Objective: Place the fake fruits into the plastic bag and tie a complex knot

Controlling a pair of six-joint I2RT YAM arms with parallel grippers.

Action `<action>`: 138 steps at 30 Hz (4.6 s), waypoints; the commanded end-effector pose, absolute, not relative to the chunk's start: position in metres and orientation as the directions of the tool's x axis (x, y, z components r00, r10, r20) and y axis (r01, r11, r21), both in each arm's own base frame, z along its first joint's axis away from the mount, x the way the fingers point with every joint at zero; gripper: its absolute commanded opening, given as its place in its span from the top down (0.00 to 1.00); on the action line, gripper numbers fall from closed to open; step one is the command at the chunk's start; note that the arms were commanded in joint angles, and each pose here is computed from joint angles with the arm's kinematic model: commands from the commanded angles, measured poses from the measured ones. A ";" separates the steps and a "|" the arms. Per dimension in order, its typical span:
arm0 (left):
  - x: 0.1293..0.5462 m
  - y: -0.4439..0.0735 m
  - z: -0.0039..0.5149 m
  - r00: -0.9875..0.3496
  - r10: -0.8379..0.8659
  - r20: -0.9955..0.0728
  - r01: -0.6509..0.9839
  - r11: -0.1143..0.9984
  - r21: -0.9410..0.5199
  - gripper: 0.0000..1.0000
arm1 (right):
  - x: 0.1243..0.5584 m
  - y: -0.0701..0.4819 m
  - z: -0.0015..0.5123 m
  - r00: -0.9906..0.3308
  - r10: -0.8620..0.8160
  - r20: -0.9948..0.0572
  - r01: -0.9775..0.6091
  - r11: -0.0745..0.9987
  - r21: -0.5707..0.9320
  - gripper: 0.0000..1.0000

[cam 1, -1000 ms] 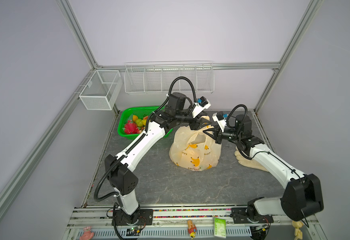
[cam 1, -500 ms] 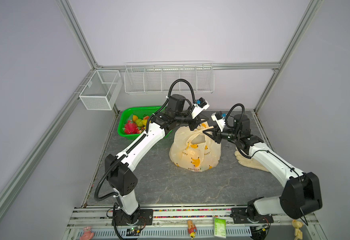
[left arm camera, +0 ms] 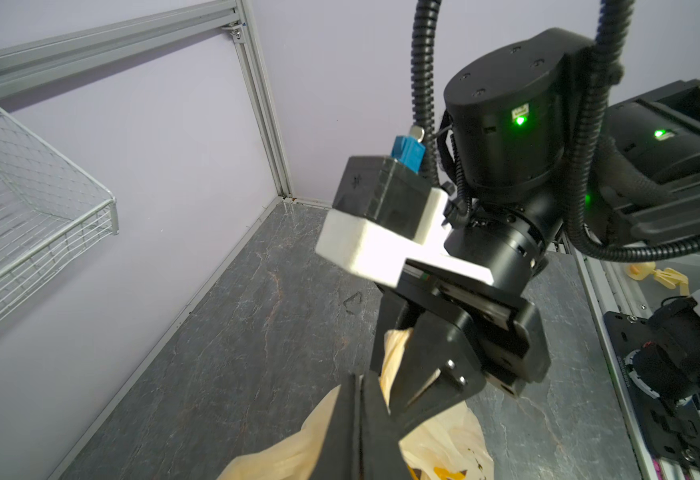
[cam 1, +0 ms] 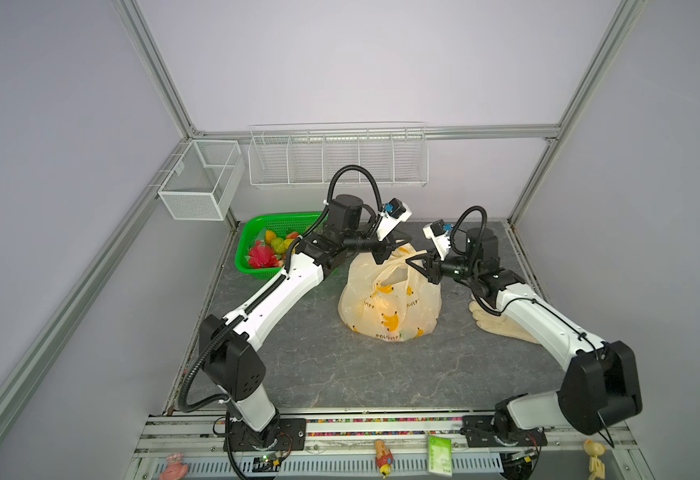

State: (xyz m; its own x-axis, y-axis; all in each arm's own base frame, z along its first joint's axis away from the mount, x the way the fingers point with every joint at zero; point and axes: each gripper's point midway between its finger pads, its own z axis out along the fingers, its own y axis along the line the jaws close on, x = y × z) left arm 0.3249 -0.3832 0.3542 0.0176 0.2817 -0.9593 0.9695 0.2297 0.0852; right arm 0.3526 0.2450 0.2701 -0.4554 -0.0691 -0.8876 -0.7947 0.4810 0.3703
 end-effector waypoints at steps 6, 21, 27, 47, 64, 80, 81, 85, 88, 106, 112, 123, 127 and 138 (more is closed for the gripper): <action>0.319 -0.374 0.334 0.098 0.259 -0.961 0.952 0.256 0.166 0.94 | 0.366 0.249 0.293 -0.517 0.057 -0.854 -0.730 0.493 0.474 0.88; 0.332 -0.373 0.287 0.052 0.317 -0.947 0.929 0.333 0.163 0.94 | 0.372 0.252 0.294 -0.522 0.069 -0.850 -0.719 0.501 0.482 0.86; 0.332 -0.373 0.281 0.030 0.311 -0.950 0.928 0.344 0.142 0.80 | 0.373 0.251 0.293 -0.508 0.054 -0.860 -0.727 0.509 0.461 0.85; 0.338 -0.372 0.275 -0.004 0.317 -0.948 0.920 0.373 0.121 1.00 | 0.373 0.254 0.296 -0.483 0.037 -0.875 -0.749 0.500 0.435 0.82; 0.335 -0.381 0.276 -0.069 0.265 -0.962 0.932 0.362 0.033 1.00 | 0.372 0.234 0.274 -0.473 -0.123 -0.872 -0.746 0.583 0.323 0.59; 0.333 -0.388 0.275 -0.084 0.268 -0.960 0.930 0.366 0.021 1.00 | 0.357 0.231 0.276 -0.496 -0.146 -0.856 -0.775 0.520 0.361 0.44; 0.334 -0.388 0.276 -0.087 0.266 -0.960 0.929 0.370 0.019 1.00 | 0.357 0.229 0.276 -0.499 -0.146 -0.854 -0.773 0.522 0.362 0.43; 0.332 -0.390 0.276 -0.086 0.265 -0.960 0.935 0.355 0.014 1.00 | 0.358 0.229 0.278 -0.516 -0.125 -0.848 -0.766 0.510 0.391 0.43; 0.327 -0.393 0.271 -0.067 0.283 -0.957 0.941 0.337 0.034 1.00 | 0.360 0.234 0.283 -0.539 -0.076 -0.839 -0.758 0.477 0.445 0.43; 0.322 -0.404 0.256 -0.075 0.325 -0.943 0.942 0.334 0.040 0.96 | 0.371 0.246 0.267 -0.558 -0.072 -0.827 -0.743 0.487 0.459 0.78; 0.308 -0.390 0.260 -0.059 0.361 -0.931 0.953 0.297 0.055 0.66 | 0.366 0.243 0.274 -0.475 -0.124 -0.871 -0.806 0.460 0.374 0.93; 0.298 -0.325 0.302 0.045 0.382 -0.923 0.930 0.321 0.178 0.39 | 0.340 0.243 0.291 -0.325 -0.218 -0.920 -0.905 0.355 0.235 0.93; 0.311 -0.315 0.287 0.114 0.457 -0.882 0.879 0.367 0.304 0.29 | 0.341 0.244 0.298 -0.338 -0.198 -0.920 -0.900 0.354 0.255 0.93; 0.337 -0.327 0.257 0.304 0.633 -0.712 0.694 0.364 0.621 0.11 | 0.343 0.248 0.299 -0.427 -0.164 -0.889 -0.871 0.340 0.355 0.93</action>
State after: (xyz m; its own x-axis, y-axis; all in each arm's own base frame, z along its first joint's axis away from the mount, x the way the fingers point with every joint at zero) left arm 0.3172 -0.3283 0.2462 0.2241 0.5856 -0.7790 0.8027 0.3424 0.4883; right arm 0.3459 0.2463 0.2880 -0.4288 -0.1794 -0.8854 -0.8623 0.3734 0.3420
